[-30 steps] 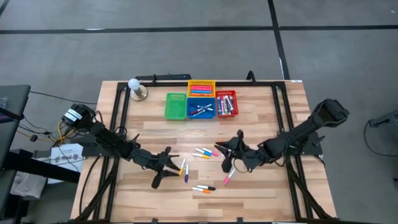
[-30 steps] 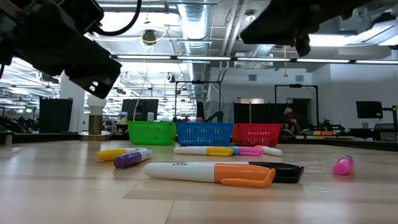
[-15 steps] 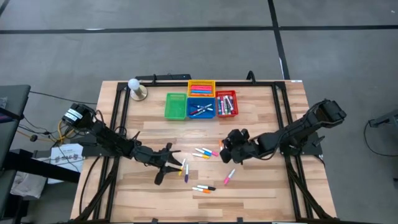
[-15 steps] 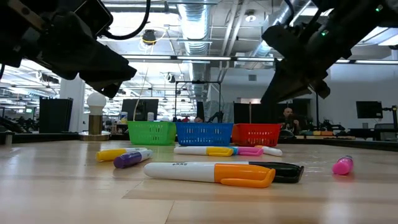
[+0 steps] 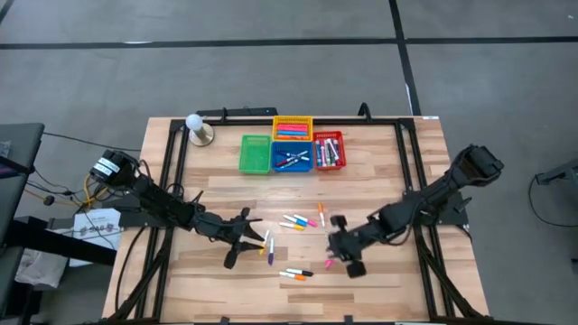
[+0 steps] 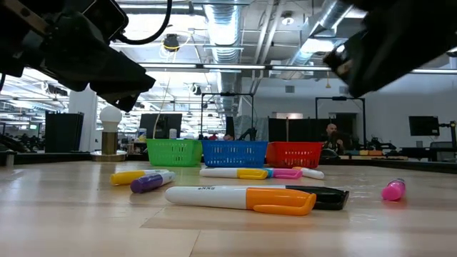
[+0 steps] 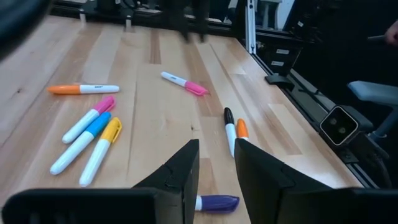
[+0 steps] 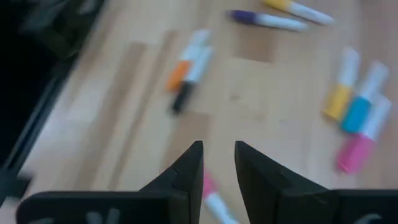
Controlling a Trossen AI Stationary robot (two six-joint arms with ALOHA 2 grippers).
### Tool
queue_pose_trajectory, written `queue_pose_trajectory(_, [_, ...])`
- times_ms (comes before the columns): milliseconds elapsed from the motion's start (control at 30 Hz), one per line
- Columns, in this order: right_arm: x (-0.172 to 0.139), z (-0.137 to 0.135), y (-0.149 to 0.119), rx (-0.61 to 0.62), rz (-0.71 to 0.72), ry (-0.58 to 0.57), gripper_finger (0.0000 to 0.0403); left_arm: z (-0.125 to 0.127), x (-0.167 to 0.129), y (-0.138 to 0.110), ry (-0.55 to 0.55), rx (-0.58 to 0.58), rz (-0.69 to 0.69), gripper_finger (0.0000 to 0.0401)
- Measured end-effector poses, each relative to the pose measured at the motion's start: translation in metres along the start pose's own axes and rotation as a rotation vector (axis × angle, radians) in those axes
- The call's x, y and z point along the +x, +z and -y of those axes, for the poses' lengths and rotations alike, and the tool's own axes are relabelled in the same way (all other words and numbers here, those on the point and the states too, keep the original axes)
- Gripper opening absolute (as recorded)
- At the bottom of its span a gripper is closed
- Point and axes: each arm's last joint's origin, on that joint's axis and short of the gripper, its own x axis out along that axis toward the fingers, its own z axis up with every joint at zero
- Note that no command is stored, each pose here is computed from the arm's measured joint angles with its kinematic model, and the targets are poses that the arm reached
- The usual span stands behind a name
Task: Pick & Place Markers
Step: Put the bottom small pink highlighter pen into the green bin
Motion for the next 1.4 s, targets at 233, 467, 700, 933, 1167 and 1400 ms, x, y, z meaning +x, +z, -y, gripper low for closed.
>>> queue_pose_trajectory(233, [-0.002, -0.019, -0.005, -0.168, -0.019, 0.04, 0.0067, 0.001, 0.0, 0.0, -0.003, -0.012, 0.0, 0.0102])
queue_pose_trajectory(467, [-0.003, -0.026, -0.007, -0.184, -0.008, 0.015, 0.0058, 0.001, 0.0, 0.0, -0.003, -0.012, 0.001, 0.0102])
queue_pose_trajectory(700, [-0.003, -0.026, 0.002, -0.139, 0.075, 0.019, 0.0056, 0.001, 0.0, 0.0, -0.003, -0.012, 0.001, 0.0102])
queue_pose_trajectory(933, [-0.002, -0.021, 0.001, -0.103, 0.056, 0.005, 0.0056, 0.001, 0.0, 0.0, -0.006, -0.02, 0.001, 0.0102])
queue_pose_trajectory(1167, [-0.001, -0.012, 0.003, -0.025, 0.06, -0.016, 0.0056, 0.001, 0.0, 0.0, -0.006, -0.016, 0.0, 0.0102])
queue_pose_trajectory(1400, [0.0, -0.005, 0.002, 0.074, 0.035, -0.035, 0.0055, 0.001, 0.0, 0.0, -0.006, -0.016, 0.0, 0.0102])
